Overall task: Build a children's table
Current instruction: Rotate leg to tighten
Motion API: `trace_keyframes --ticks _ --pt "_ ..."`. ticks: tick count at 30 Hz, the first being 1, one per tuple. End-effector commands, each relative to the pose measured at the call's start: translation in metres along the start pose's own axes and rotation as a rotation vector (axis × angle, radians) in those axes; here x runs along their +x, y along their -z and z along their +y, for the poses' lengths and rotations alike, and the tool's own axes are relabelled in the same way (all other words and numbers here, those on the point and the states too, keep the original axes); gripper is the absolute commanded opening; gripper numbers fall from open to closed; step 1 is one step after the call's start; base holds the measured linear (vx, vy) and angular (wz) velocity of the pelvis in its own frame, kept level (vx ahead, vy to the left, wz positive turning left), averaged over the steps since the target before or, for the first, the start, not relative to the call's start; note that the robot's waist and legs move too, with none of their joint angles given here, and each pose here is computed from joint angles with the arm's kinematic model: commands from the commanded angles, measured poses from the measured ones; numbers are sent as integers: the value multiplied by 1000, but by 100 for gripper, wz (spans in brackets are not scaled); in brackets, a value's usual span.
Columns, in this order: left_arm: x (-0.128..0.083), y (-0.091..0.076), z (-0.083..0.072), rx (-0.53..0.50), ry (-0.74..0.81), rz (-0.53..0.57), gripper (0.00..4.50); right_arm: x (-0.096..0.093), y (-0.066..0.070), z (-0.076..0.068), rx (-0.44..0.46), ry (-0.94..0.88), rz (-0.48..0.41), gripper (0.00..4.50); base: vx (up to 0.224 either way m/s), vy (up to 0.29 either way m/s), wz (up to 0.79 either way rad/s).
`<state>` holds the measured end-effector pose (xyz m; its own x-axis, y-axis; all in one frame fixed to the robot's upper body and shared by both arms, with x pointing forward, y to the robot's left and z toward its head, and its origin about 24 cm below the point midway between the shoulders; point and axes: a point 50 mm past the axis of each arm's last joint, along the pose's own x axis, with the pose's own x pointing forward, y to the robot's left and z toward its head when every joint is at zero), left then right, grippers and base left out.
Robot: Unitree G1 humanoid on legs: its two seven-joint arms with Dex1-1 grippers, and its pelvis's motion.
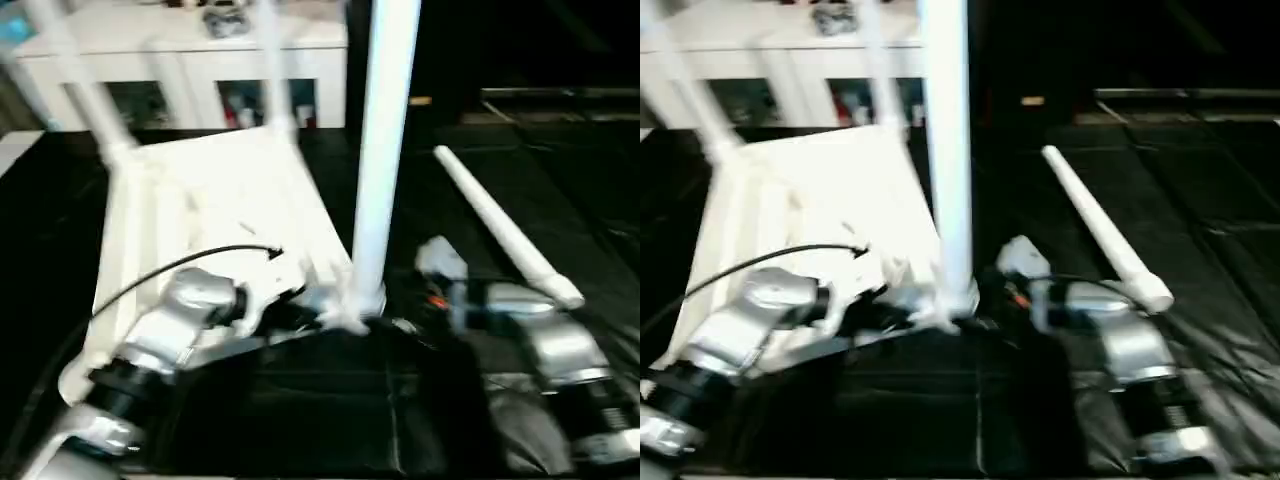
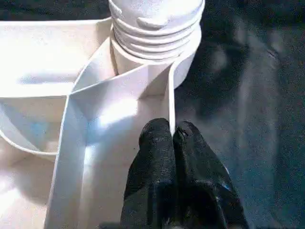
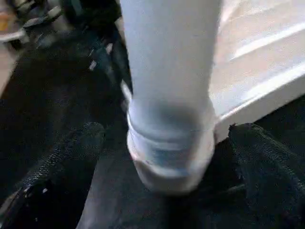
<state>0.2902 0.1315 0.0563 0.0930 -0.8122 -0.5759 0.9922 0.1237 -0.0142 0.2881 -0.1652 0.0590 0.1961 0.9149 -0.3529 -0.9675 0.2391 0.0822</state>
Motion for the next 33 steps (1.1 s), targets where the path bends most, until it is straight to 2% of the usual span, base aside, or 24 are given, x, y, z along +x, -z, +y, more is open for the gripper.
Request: trace_keyframes --ticks 1,5,8,9,11,12,15,25,33 --pt "8 -10 -6 73 117 -16 0 0 -6 1 -45 -65 18 447 0 0 0" --pt "9 -10 -9 109 184 0 0 0 -7 5 -69 -168 41 447 0 0 0" --pt "10 -11 -10 121 195 5 0 2 -7 6 -75 -178 42 447 0 0 0" --pt "11 -11 -11 132 209 8 0 4 -7 5 -78 -187 46 430 0 0 0" --pt "12 -11 -11 139 218 10 0 6 -6 5 -80 -197 55 430 0 0 0" --pt "12 -12 -11 141 220 11 0 7 -5 5 -82 -202 61 409 0 0 0" --pt "13 -11 -11 150 228 14 0 7 -4 6 -86 -223 80 384 0 0 0" --pt "13 -10 -9 151 225 15 0 10 -5 6 -76 -231 47 290 0 0 0" --pt "13 -9 -8 148 216 16 0 12 -4 9 -69 -254 36 274 0 0 0"
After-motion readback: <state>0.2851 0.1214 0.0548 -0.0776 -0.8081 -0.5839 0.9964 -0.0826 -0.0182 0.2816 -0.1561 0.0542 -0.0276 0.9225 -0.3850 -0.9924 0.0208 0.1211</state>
